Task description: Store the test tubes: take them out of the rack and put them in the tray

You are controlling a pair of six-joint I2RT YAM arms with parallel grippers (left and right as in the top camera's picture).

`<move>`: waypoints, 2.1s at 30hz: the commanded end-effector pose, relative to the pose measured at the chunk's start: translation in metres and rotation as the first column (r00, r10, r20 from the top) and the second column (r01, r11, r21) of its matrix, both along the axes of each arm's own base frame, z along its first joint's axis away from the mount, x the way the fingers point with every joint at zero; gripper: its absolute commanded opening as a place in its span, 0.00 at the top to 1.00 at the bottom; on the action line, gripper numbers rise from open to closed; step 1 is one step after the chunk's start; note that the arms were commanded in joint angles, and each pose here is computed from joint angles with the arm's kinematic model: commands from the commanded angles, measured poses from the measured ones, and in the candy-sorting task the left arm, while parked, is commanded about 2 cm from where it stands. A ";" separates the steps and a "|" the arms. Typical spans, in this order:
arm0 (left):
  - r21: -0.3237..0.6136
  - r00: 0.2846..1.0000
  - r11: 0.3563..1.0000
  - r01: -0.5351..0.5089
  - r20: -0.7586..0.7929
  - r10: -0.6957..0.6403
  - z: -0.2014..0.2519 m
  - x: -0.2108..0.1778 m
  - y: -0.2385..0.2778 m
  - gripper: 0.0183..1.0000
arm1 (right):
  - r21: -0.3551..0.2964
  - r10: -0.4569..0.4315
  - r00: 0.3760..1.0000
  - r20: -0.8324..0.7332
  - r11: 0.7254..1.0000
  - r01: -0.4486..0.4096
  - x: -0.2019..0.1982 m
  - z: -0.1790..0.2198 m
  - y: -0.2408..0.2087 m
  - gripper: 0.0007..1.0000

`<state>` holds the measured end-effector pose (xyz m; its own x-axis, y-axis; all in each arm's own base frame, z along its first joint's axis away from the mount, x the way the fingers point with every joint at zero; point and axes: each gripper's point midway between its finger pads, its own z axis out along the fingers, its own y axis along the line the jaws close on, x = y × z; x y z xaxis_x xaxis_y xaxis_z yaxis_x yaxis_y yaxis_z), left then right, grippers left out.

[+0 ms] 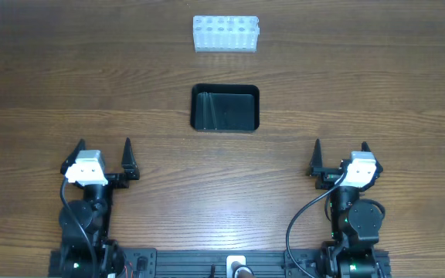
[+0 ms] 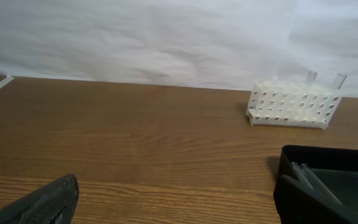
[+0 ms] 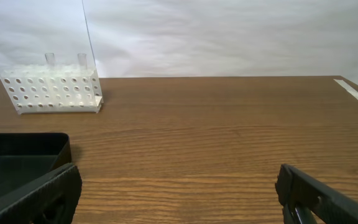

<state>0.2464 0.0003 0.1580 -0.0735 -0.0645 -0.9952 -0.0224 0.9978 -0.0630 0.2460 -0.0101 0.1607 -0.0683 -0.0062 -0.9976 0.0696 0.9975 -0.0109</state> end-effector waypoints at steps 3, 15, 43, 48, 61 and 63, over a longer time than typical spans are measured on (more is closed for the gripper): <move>0.007 1.000 1.000 0.007 0.004 -0.007 0.000 0.000 -0.001 0.00 | -0.001 -0.007 1.000 -0.002 1.000 0.007 0.000 -0.003 -0.002 0.01; 0.007 1.000 1.000 0.007 0.004 -0.007 0.000 0.000 -0.001 0.00 | -0.001 -0.014 1.000 0.001 1.000 0.014 0.000 -0.002 -0.003 0.01; 0.007 1.000 1.000 0.007 0.004 -0.007 0.000 0.000 -0.001 0.00 | 0.077 0.194 0.976 0.093 0.976 -0.202 0.054 0.066 0.036 0.01; 0.007 1.000 1.000 0.007 0.004 -0.007 0.000 0.000 -0.001 0.00 | 0.101 0.279 0.960 -0.021 0.956 -0.275 0.105 0.074 0.060 0.01; 0.007 1.000 1.000 0.007 0.004 -0.007 0.000 0.000 -0.001 0.00 | 0.171 0.481 0.775 -0.409 0.875 -0.453 0.211 0.033 0.192 0.06; 0.007 1.000 1.000 0.007 0.004 -0.007 0.000 0.000 -0.001 0.00 | 0.168 0.477 0.757 -0.447 0.876 -0.452 0.222 0.029 0.210 0.08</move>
